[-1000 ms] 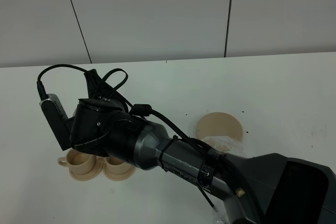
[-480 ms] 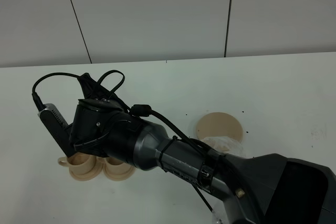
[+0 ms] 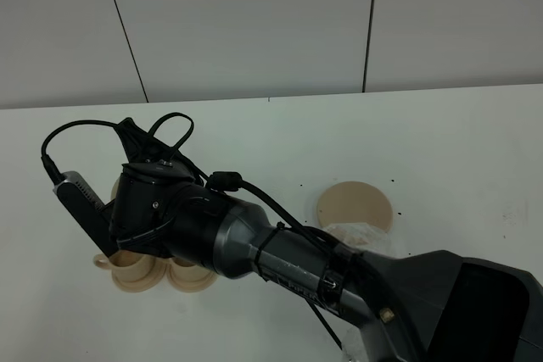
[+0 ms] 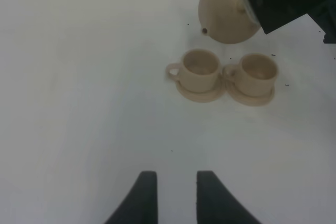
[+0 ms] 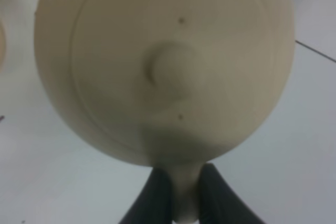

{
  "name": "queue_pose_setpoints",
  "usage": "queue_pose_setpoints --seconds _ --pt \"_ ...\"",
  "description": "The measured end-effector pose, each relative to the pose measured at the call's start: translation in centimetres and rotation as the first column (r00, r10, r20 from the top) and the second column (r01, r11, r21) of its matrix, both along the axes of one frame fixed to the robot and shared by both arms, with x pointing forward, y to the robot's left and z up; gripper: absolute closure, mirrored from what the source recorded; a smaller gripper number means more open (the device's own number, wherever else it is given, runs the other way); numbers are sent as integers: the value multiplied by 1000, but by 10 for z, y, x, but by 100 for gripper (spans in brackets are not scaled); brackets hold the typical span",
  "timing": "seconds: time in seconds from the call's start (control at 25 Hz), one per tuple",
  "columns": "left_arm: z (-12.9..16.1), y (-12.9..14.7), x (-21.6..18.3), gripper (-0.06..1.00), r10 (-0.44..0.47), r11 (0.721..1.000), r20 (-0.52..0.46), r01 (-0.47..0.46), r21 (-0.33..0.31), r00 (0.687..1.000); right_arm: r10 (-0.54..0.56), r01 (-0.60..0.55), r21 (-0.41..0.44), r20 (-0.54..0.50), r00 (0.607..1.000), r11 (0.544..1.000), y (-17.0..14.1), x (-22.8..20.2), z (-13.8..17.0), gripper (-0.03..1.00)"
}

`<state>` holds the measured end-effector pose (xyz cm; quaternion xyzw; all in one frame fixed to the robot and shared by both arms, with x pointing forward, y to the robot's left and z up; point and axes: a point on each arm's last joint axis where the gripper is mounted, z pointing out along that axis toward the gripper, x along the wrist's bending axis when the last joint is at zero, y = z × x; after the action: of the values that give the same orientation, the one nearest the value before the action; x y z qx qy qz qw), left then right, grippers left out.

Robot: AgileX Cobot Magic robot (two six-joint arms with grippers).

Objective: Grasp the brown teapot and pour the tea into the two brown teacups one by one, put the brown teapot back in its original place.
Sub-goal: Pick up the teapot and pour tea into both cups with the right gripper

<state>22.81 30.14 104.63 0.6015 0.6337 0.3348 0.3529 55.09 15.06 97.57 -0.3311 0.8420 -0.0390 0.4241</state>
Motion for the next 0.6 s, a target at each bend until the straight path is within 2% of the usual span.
queue_pose_setpoints --seconds 0.6 --pt "0 0 0 69 0 1000 0 0 0 1000 20 -19 -23 47 999 1000 0 2 3 87"
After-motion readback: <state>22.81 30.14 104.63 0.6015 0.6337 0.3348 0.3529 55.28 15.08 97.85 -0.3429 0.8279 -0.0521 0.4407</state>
